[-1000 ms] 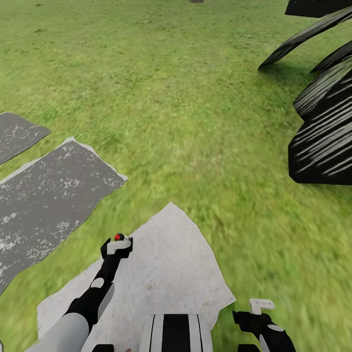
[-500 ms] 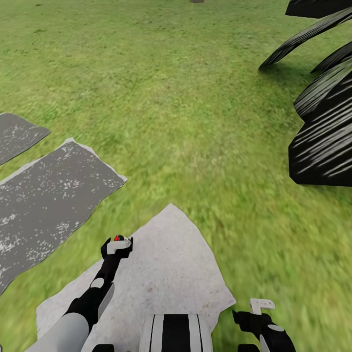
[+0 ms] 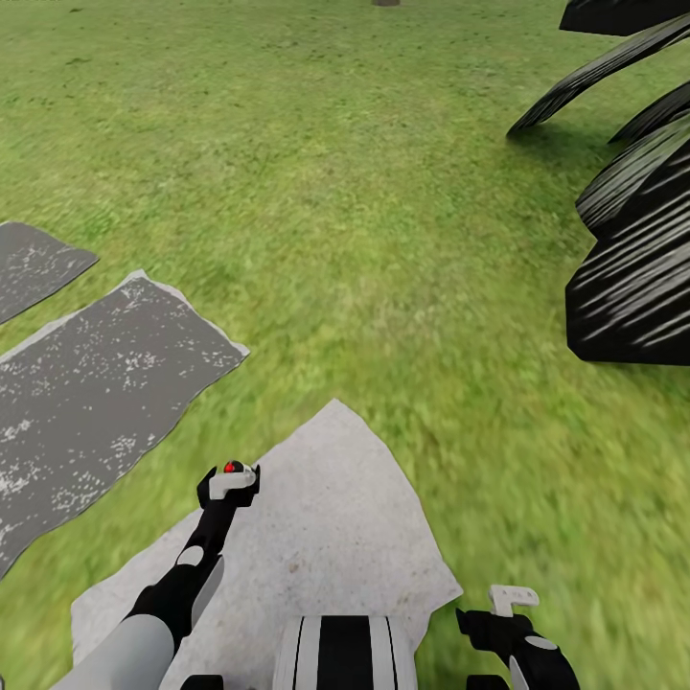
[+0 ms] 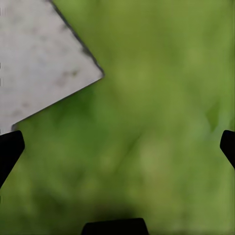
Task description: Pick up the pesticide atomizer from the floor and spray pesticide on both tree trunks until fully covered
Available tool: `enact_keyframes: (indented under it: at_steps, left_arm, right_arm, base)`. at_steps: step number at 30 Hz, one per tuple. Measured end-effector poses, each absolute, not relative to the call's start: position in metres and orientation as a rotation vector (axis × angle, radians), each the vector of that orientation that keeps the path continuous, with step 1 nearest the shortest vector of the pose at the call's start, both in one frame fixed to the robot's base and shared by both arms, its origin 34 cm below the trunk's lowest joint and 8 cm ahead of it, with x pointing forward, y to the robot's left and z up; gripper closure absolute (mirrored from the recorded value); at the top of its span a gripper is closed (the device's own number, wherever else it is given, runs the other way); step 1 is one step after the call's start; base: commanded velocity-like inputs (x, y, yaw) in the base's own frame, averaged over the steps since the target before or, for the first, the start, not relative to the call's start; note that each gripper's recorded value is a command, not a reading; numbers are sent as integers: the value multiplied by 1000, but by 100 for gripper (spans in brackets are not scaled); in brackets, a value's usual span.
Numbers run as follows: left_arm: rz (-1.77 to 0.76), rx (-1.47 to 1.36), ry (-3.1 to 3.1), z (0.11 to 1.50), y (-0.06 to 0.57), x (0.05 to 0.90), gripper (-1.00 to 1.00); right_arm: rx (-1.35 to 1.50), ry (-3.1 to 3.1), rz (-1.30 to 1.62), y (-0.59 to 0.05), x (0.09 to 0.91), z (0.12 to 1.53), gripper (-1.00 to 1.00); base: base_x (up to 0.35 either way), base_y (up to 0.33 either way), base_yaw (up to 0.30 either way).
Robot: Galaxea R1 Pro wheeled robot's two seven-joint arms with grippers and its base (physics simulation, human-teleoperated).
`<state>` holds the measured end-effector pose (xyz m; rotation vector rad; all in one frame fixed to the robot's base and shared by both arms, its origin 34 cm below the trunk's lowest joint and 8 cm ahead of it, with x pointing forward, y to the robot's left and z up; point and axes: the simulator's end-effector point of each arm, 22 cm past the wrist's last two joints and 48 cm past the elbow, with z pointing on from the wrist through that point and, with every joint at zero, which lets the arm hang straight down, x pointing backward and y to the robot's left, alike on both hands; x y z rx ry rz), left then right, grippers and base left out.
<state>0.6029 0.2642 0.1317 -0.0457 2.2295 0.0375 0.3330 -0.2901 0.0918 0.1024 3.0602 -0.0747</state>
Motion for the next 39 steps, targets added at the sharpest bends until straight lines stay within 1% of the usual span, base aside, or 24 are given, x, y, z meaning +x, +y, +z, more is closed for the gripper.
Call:
enact_keyframes:
  at_steps: [22, 39]
  left_arm:
    - [37, -46, 2223, 135, 264, 605, -100]
    - [37, -45, 2225, 134, 264, 604, -100]
  right_arm:
    - [100, 3054, -76, -290, 335, 93, -100]
    - [101, 3056, -76, -291, 335, 93, -100]
  base:
    - [-27, 25, 0]
    - [33, -5, 0]
